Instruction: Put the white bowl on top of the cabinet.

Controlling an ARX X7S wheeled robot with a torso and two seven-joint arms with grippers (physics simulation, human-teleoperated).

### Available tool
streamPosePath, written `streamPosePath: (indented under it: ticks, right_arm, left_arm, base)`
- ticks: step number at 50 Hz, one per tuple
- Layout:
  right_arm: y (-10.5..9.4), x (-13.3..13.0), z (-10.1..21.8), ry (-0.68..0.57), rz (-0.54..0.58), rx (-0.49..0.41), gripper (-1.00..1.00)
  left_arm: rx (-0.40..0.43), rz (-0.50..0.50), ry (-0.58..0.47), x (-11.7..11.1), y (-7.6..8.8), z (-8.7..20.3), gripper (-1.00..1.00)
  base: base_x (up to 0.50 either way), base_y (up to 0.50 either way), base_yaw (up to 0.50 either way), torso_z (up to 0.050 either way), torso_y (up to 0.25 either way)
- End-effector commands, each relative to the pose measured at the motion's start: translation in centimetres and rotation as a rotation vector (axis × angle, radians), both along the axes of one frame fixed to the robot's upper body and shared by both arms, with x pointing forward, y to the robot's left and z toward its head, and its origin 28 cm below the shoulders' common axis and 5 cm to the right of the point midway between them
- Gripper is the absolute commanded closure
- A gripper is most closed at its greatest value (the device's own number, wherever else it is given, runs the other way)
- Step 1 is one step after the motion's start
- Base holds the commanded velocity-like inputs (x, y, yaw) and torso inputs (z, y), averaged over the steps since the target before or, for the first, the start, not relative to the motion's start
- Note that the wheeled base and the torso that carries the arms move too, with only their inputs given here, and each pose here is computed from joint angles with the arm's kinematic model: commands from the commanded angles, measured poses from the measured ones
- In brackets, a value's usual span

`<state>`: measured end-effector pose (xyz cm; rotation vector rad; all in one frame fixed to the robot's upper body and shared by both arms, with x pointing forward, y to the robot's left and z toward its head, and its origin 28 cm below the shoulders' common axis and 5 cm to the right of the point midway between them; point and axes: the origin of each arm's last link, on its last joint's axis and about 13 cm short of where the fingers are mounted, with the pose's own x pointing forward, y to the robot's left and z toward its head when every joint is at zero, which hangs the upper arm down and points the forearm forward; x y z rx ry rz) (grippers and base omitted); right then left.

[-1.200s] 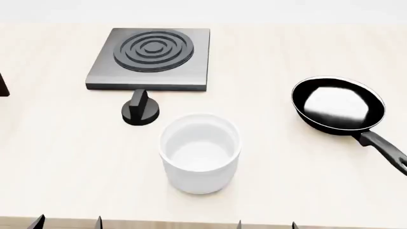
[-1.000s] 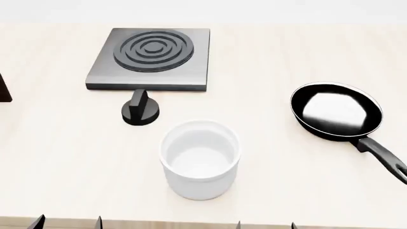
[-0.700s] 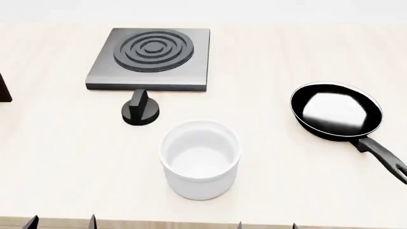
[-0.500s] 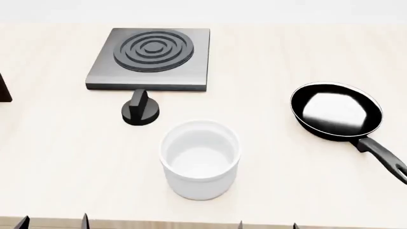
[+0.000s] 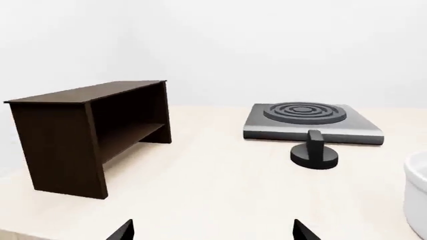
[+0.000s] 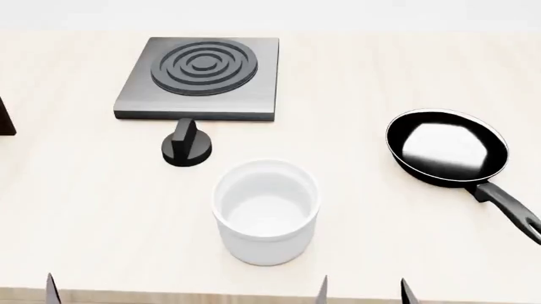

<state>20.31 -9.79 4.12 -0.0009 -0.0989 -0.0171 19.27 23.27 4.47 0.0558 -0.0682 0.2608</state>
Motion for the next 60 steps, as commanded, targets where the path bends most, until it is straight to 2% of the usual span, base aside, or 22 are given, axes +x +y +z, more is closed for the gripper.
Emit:
streamPosePath:
  ticks: [1,2,6,12,18,20,21,23,26,28,30,35,43,55,60]
  right_arm:
    - [0.0,-1.2,4.3,-0.132,-0.002,-0.022,-1.00]
    - [0.1,-1.5,5.0,-0.151,0.014,0.011,-1.00]
    - [0.1,-2.1,6.5,-0.201,0.015,-0.002,-1.00]
    - [0.2,-3.1,8.6,-0.269,0.004,-0.008,-1.00]
    - [0.3,-3.8,10.0,-0.315,-0.009,0.035,-1.00]
    - [0.2,-3.9,10.3,-0.328,-0.015,0.054,-1.00]
    - [0.2,-4.0,10.5,-0.333,-0.021,0.064,-1.00]
    - [0.1,-4.1,10.5,-0.339,-0.028,0.059,-1.00]
    - [0.2,-4.2,10.8,-0.348,-0.041,0.064,-1.00]
    - [0.2,-4.2,10.8,-0.351,-0.043,0.063,-1.00]
    - [0.3,-4.3,11.0,-0.355,-0.044,0.057,-1.00]
    - [0.4,-4.4,11.1,-0.363,-0.036,0.055,-1.00]
    - [0.6,-4.5,11.3,-0.368,-0.025,0.045,-1.00]
    - [0.8,-4.7,11.6,-0.379,-0.029,0.014,-1.00]
    - [0.7,-4.7,11.6,-0.384,-0.042,0.013,-1.00]
  left_arm:
    - [0.027,0.045,-0.052,-1.1,0.5,2.0,-1.00]
    - [0.027,0.053,-0.066,-1.3,0.6,2.3,-1.00]
    - [0.022,0.076,-0.097,-1.8,0.8,2.9,-1.00]
    - [0.000,0.202,-0.168,-2.8,1.8,3.8,-1.00]
    - [-0.026,0.308,-0.244,-3.9,2.5,4.4,-1.00]
    - [-0.009,0.334,-0.242,-4.2,2.6,4.7,-1.00]
    - [-0.006,0.381,-0.263,-4.6,2.9,5.0,-1.00]
    - [-0.015,0.389,-0.272,-4.7,2.9,5.1,-1.00]
    - [0.004,0.512,-0.310,-5.7,3.4,5.8,-1.00]
    - [0.007,0.544,-0.319,-5.9,3.5,6.0,-1.00]
    - [0.012,0.618,-0.341,-6.4,3.7,6.2,-1.00]
    - [-0.020,0.806,-0.366,-7.6,4.4,6.4,-1.00]
    - [-0.068,0.974,-0.386,-9.0,5.1,6.1,-1.00]
    - [-0.085,0.967,-0.385,-8.9,5.2,5.9,-1.00]
    - [-0.089,0.960,-0.380,-8.8,5.2,5.8,-1.00]
  base:
    - [0.00,0.00,0.00,0.000,0.000]
    - [0.00,0.00,0.00,0.000,0.000]
    - [0.00,0.00,0.00,0.000,0.000]
    - [0.00,0.00,0.00,0.000,0.000]
    - [0.00,0.00,0.00,0.000,0.000]
    - [0.00,0.00,0.00,0.000,0.000]
    - [0.00,0.00,0.00,0.000,0.000]
    - [0.00,0.00,0.00,0.000,0.000]
    - [0.00,0.00,0.00,0.000,0.000]
    - [0.00,0.00,0.00,0.000,0.000]
    - [0.00,0.00,0.00,0.000,0.000]
    - [0.00,0.00,0.00,0.000,0.000]
    - [0.00,0.00,0.00,0.000,0.000]
    - [0.00,0.00,0.00,0.000,0.000]
    - [0.00,0.45,0.00,0.000,0.000]
